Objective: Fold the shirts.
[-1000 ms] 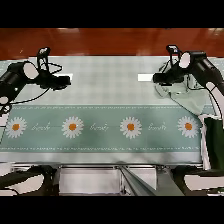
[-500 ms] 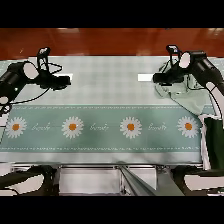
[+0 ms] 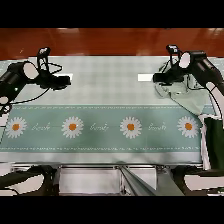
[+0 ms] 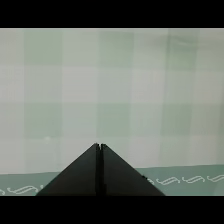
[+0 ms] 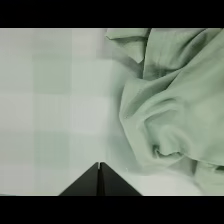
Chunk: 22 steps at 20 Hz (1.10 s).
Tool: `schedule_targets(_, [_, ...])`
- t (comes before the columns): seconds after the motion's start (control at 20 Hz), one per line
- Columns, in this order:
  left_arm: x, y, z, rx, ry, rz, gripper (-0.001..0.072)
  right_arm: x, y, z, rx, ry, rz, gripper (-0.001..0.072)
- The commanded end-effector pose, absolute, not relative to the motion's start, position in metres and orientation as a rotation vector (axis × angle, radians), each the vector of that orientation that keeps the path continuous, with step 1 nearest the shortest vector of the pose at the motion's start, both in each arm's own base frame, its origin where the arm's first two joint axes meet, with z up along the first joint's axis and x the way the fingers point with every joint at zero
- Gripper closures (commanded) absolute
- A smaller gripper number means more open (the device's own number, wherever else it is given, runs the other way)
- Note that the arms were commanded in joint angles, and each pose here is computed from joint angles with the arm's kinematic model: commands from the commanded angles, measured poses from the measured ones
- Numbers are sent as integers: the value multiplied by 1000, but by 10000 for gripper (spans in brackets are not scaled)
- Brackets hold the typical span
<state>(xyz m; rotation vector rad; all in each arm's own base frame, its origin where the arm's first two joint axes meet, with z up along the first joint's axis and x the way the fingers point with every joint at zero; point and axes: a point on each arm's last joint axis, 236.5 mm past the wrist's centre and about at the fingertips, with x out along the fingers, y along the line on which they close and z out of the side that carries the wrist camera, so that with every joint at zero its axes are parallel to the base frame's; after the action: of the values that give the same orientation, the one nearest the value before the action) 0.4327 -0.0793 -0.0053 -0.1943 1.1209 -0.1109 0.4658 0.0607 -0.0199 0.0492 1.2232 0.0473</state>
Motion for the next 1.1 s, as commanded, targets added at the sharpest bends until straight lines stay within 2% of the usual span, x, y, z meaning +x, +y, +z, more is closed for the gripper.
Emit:
schedule_targets(0.0, [434, -79, -6, -195, 1119, -110, 689, 476, 66, -15, 72, 1176, 58, 680])
schedule_targets(0.05, [431, -79, -7, -194, 1129, -111, 674, 476, 66, -15, 71, 1177, 59, 680])
schedule_targets(0.1, [427, -80, -8, -193, 1148, -111, 572, 475, 65, -15, 68, 1178, 58, 680])
schedule_targets(0.15, [421, -80, -11, -190, 1178, -113, 363, 477, 65, -13, 53, 1169, 69, 679])
schedule_targets(0.2, [414, -79, -14, -187, 1210, -114, 207, 480, 65, -8, 30, 1145, 85, 679])
schedule_targets(0.3, [401, -80, -13, -179, 1254, -119, 204, 485, 66, 1, 21, 1110, 94, 680])
schedule_targets(0.45, [396, -88, 10, -168, 1211, -148, 204, 492, 64, 13, 15, 1057, 93, 678])
schedule_targets(0.5, [395, -91, 23, -163, 1180, -161, 204, 497, 60, 20, -3, 1023, 84, 648])
schedule_targets(0.55, [393, -94, 38, -150, 1143, -179, 203, 504, 54, 29, -27, 978, 72, 447])
schedule_targets(0.6, [389, -96, 55, -133, 1102, -199, 203, 510, 43, 39, -65, 936, 50, 314])
schedule_targets(0.75, [363, -96, 79, -124, 1039, -219, 203, 523, -18, 68, -215, 842, -83, 304])
schedule_targets(0.85, [340, -92, 69, -146, 1055, -205, 203, 520, -70, 64, -164, 859, -178, 304])
schedule_targets(1.05, [304, -93, 31, -185, 1131, -205, 203, 503, -149, 24, 52, 937, -290, 303])
